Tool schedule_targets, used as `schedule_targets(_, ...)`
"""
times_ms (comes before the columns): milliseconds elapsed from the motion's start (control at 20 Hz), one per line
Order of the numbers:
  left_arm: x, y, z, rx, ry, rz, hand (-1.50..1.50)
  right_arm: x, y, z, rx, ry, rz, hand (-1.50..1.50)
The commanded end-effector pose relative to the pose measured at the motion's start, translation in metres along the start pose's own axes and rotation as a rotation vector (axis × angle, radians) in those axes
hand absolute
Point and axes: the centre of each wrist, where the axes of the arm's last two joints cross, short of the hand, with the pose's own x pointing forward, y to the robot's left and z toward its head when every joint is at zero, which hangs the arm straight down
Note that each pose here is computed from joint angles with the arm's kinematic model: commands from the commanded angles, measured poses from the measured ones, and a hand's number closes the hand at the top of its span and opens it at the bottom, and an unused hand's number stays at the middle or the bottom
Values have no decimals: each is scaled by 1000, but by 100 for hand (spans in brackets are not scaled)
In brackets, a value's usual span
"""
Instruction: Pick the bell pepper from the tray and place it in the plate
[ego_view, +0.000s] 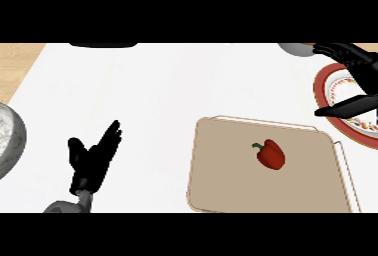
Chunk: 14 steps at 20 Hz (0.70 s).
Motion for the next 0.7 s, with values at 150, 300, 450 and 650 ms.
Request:
schedule_targets(150, 5, 8, 5, 10, 15, 14, 0, 31, -18, -13, 404, 128, 260, -150)
schedule_targets(300, -22, -18, 5, 15, 24, 11, 0, 39, -8, -28, 504, 150, 340, -150)
schedule_targets(450, -8, -10, 3, 21, 25, 11, 0, 41, 18, -40, 531, 138, 408, -150)
schedule_targets(650, -14, -11, 23, 17, 43, 16, 0, 37, 30, -20, 584, 196, 476, -150)
